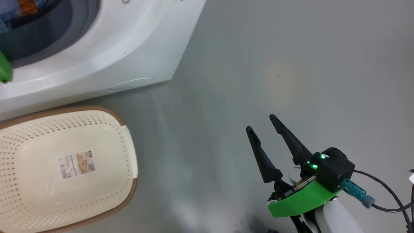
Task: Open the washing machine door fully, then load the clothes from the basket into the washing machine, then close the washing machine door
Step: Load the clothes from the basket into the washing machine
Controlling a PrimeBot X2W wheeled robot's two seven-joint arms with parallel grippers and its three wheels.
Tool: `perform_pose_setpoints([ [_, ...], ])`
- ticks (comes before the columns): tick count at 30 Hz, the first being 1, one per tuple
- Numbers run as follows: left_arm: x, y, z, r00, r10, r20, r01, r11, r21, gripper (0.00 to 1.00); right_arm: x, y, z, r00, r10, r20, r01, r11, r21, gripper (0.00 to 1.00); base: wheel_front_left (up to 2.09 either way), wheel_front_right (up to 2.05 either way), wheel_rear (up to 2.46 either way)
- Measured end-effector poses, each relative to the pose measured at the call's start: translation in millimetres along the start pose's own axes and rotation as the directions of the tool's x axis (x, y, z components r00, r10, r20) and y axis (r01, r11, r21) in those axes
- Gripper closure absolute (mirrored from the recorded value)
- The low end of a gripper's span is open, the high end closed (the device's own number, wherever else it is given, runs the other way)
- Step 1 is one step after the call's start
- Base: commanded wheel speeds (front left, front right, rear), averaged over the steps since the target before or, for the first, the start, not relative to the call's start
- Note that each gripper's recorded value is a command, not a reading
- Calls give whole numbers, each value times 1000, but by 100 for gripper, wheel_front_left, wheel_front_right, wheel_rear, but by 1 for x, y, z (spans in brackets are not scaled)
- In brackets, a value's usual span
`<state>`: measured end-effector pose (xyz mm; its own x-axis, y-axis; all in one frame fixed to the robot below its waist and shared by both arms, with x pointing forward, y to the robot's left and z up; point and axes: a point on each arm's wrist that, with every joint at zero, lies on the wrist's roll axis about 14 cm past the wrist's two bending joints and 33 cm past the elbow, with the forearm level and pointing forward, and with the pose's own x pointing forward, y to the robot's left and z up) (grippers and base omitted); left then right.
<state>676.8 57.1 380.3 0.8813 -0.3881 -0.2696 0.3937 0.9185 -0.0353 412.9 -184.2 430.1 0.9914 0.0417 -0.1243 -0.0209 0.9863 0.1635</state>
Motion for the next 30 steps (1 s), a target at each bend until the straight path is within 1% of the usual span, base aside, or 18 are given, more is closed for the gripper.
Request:
perform_pose_setpoints([
  [3, 8, 5, 10, 1000, 8, 23, -8, 1000, 9, 100, -3, -4, 0, 1000, -12, -3, 12, 1000, -6, 0, 0, 0, 0],
  [7, 21, 18, 43, 993, 43, 111, -44, 999, 6, 100, -5, -5, -1, 1000, -20, -11, 20, 1000, -11, 0, 0, 0, 0],
  [11, 26, 23, 82, 967, 72, 244, -71, 997, -13, 100, -6, -6, -3, 1000, -26, -16, 26, 1000, 5, 0, 0, 0, 0],
  [13, 26, 24, 95, 954, 76, 289, -74, 997, -18, 100, -6, -6, -4, 999, -28, -18, 28, 1000, 4, 0, 0, 0, 0],
  [16, 27, 21, 81, 963, 74, 259, -70, 997, -25, 100, -6, -7, -2, 999, -29, -15, 29, 1000, 2, 0, 0, 0, 0],
  [19, 26, 17, 44, 986, 70, 153, -68, 998, -17, 100, -5, -6, 2, 1000, -26, -4, 26, 1000, 4, 0, 0, 0, 0],
  [23, 24, 12, 22, 995, 58, 80, -57, 998, -16, 100, -6, -6, 3, 1000, -26, -1, 26, 1000, 4, 0, 0, 0, 0],
  [24, 24, 13, 20, 996, 61, 70, -60, 998, -19, 92, -6, -6, 3, 1000, -26, 0, 26, 1000, 4, 0, 0, 0, 0],
  [25, 25, 13, 19, 997, 57, 56, -56, 998, -17, 67, -6, -6, 4, 1000, -26, 0, 26, 1000, 5, 0, 0, 0, 0],
  [26, 24, 14, 19, 997, 58, 50, -58, 998, -11, 55, -6, -6, 4, 1000, -26, 1, 26, 1000, 5, 0, 0, 0, 0],
  [27, 24, 16, 21, 997, 62, 50, -62, 998, -9, 0, -6, -6, 3, 1000, -25, 1, 25, 1000, 6, 0, 0, 0, 0],
  [30, 24, 21, 28, 996, 68, 57, -68, 998, -10, 0, -4, -5, 3, 1000, -21, 1, 21, 1000, 8, 0, 0, 0, 0],
])
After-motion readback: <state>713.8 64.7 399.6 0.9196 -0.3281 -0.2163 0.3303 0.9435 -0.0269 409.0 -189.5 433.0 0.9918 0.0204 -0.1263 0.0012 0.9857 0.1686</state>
